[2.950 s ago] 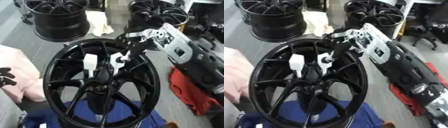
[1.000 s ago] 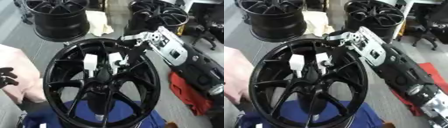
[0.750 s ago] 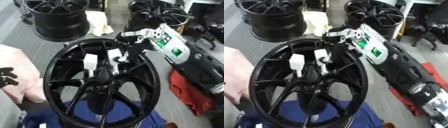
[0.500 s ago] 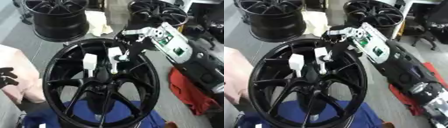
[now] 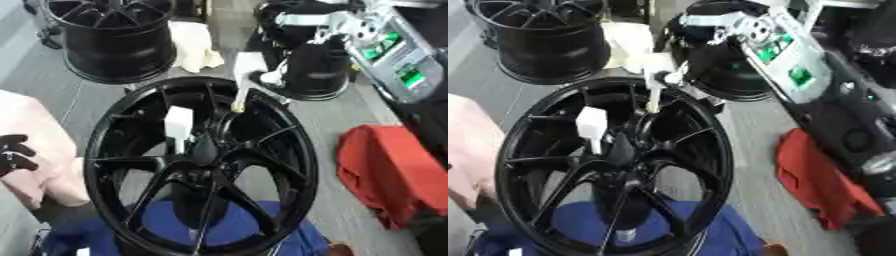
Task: Pull the pin out of the wheel hub.
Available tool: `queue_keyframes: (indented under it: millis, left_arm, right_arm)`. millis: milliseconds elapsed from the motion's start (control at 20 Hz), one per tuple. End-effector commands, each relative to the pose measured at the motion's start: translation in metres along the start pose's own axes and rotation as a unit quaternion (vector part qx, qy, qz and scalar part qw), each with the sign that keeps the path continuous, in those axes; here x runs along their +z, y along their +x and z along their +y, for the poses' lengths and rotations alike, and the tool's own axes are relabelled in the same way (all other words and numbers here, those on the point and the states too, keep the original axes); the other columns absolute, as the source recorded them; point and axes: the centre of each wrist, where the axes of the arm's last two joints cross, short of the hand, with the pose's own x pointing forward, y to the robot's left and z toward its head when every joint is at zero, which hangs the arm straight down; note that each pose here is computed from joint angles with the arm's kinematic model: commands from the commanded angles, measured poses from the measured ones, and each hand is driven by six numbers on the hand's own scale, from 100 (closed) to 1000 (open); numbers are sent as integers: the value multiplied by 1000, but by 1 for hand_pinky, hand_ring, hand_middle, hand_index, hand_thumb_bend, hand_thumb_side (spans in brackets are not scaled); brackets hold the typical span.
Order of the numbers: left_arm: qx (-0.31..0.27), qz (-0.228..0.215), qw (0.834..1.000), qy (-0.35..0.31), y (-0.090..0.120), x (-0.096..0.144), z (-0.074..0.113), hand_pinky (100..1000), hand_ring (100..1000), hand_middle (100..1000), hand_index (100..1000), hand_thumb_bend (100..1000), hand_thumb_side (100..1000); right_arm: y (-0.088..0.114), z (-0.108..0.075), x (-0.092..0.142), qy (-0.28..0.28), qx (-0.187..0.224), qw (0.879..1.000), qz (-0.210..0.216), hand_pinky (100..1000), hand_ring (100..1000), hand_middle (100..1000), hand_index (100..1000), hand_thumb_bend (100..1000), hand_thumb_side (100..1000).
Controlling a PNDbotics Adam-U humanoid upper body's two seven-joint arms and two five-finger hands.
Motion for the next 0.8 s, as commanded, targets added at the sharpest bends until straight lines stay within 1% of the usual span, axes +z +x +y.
queue_keyframes:
  millis: [50,150,250,350,450,550,600,650,700,750,800]
  left_arm:
    - [-17,-12,1000,0,14,-2,7,754,604,634,839,197,685]
    - [-17,-15,1000,0,16,-3,7,754,604,635,838,195,684]
    - [-15,-19,1000,0,17,-5,7,754,607,635,837,190,682]
    - [-12,-23,1000,1,19,-7,6,753,609,635,836,184,681]
    - [-8,-26,1000,3,20,-8,5,752,612,634,835,178,684]
    - [-4,-29,1000,4,21,-9,4,750,613,633,833,174,688]
    - [-2,-30,1000,5,21,-9,3,749,612,632,832,173,690]
    - [0,-30,1000,4,21,-10,3,749,612,632,830,173,692]
    - [2,-30,1000,4,21,-11,2,748,610,630,829,173,693]
    - [3,-30,1000,3,21,-11,1,747,609,629,828,174,695]
    - [4,-30,1000,2,20,-12,0,746,608,628,828,174,697]
  right_arm:
    - [-15,-29,44,-123,25,992,32,300,423,403,502,223,192]
    - [-41,-23,66,-196,21,978,74,304,425,395,506,213,203]
    - [-67,-9,83,-256,8,960,115,307,426,395,509,193,213]
    - [-92,14,97,-312,-14,937,154,315,431,398,515,185,220]
    - [-117,42,108,-354,-37,913,200,324,438,401,520,180,224]
    - [-138,73,117,-384,-60,889,244,354,458,415,538,187,229]
    - [-146,88,121,-396,-77,876,264,392,481,433,559,199,231]
    - [-155,104,125,-405,-90,864,285,455,525,469,607,216,236]
    - [-161,119,127,-411,-101,854,303,512,576,520,682,235,258]
    - [-168,134,130,-414,-115,844,321,552,620,572,743,255,275]
    - [-172,147,130,-415,-128,837,333,634,724,700,862,307,326]
